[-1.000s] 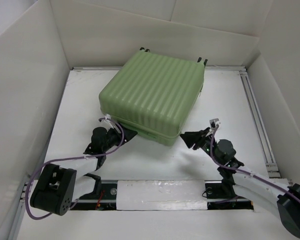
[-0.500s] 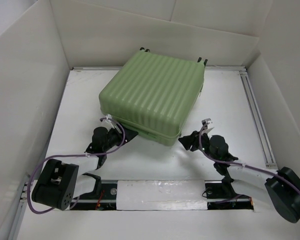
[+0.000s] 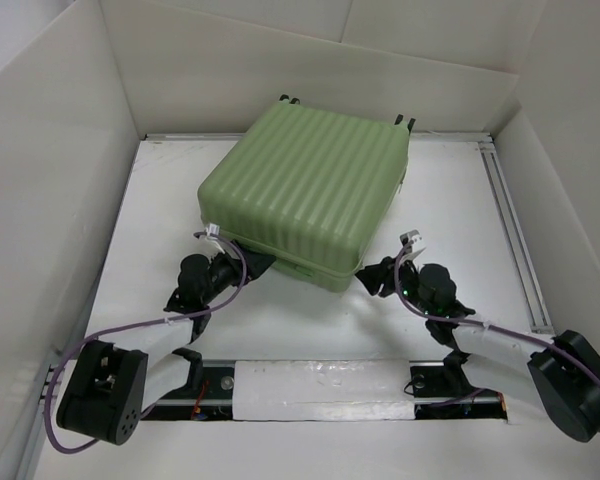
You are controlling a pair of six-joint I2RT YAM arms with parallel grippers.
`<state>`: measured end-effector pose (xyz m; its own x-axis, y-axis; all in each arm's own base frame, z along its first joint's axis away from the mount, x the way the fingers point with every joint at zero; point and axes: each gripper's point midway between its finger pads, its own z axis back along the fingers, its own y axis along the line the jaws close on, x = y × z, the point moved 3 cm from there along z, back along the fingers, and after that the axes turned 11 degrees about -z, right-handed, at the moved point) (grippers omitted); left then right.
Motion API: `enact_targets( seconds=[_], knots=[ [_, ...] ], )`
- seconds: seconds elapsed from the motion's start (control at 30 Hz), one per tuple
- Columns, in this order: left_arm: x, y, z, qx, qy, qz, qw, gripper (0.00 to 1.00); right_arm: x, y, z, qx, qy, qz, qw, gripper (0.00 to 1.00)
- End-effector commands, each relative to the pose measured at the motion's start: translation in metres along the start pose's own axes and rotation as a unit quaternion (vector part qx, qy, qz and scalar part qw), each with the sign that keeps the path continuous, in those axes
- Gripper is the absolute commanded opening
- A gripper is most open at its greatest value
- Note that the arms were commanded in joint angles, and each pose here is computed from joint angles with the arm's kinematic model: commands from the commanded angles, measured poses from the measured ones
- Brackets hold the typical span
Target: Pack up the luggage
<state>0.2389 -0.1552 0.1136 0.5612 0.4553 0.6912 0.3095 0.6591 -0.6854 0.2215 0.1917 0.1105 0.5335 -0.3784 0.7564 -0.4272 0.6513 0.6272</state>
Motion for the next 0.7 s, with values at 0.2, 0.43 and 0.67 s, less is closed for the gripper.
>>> enact_targets(
  seconds=[0.2,0.43,0.67],
  knots=[
    [0.009,-0.001,-0.013,0.002,0.004,-0.014,1.0,0.62,0.041,0.031,-0.006,0.04,-0.059,0.028,0.997,0.47],
    [0.012,0.0,-0.019,0.002,0.004,-0.014,1.0,0.58,0.04,0.046,-0.013,0.059,-0.048,0.046,0.996,0.41],
    [0.009,-0.002,-0.026,-0.02,0.014,-0.016,1.0,0.48,0.045,0.062,-0.012,0.074,-0.061,0.053,0.994,0.19]
  ],
)
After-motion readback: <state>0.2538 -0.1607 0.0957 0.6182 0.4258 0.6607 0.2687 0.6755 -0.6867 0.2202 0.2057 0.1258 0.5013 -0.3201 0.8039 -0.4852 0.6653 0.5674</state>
